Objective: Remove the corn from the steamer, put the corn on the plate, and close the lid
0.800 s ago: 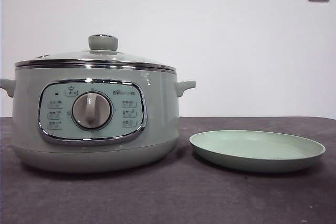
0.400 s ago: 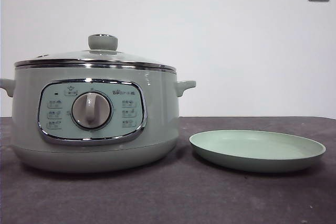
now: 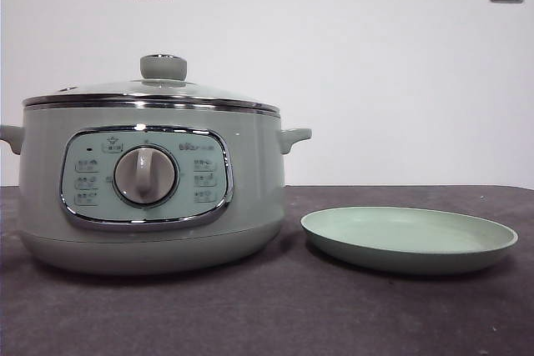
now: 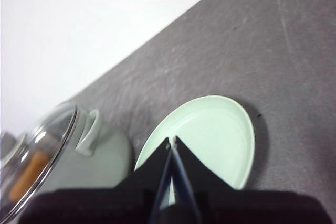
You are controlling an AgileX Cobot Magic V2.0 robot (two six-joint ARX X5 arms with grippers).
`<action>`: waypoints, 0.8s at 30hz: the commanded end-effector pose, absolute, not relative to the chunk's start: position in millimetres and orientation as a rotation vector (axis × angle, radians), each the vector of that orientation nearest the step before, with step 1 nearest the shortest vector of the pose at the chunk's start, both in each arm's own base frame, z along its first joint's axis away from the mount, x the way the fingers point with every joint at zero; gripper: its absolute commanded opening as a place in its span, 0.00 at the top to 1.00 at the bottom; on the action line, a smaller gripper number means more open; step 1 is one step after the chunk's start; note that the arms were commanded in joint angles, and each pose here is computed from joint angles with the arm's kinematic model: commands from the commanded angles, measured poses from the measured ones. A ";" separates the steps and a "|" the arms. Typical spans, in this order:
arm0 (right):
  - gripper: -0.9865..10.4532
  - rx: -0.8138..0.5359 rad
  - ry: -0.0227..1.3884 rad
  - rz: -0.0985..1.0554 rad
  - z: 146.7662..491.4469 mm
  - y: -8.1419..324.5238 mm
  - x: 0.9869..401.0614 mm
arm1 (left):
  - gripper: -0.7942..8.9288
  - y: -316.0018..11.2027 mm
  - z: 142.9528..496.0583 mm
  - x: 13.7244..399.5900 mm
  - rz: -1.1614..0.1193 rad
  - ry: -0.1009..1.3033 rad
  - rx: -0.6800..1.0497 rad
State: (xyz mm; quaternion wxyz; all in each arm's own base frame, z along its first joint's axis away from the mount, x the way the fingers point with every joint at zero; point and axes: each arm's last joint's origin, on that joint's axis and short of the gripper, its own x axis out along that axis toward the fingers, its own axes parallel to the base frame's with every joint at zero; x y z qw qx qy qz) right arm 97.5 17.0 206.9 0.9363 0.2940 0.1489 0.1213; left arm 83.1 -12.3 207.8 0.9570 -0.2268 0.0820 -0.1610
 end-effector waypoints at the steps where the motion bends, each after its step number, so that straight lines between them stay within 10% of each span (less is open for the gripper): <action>1: 0.92 0.494 0.318 0.287 227.5 18.5 102.6 | 0.93 -12.2 221.7 84.2 -0.328 0.182 -0.394; 19: 0.90 0.195 0.611 0.695 327.5 35.4 163.7 | 0.92 -21.2 327.6 128.1 -0.599 0.457 -0.218; 24: 0.68 0.188 0.656 0.709 329.7 36.8 173.6 | 0.72 -22.9 333.2 144.7 -0.634 0.521 -0.236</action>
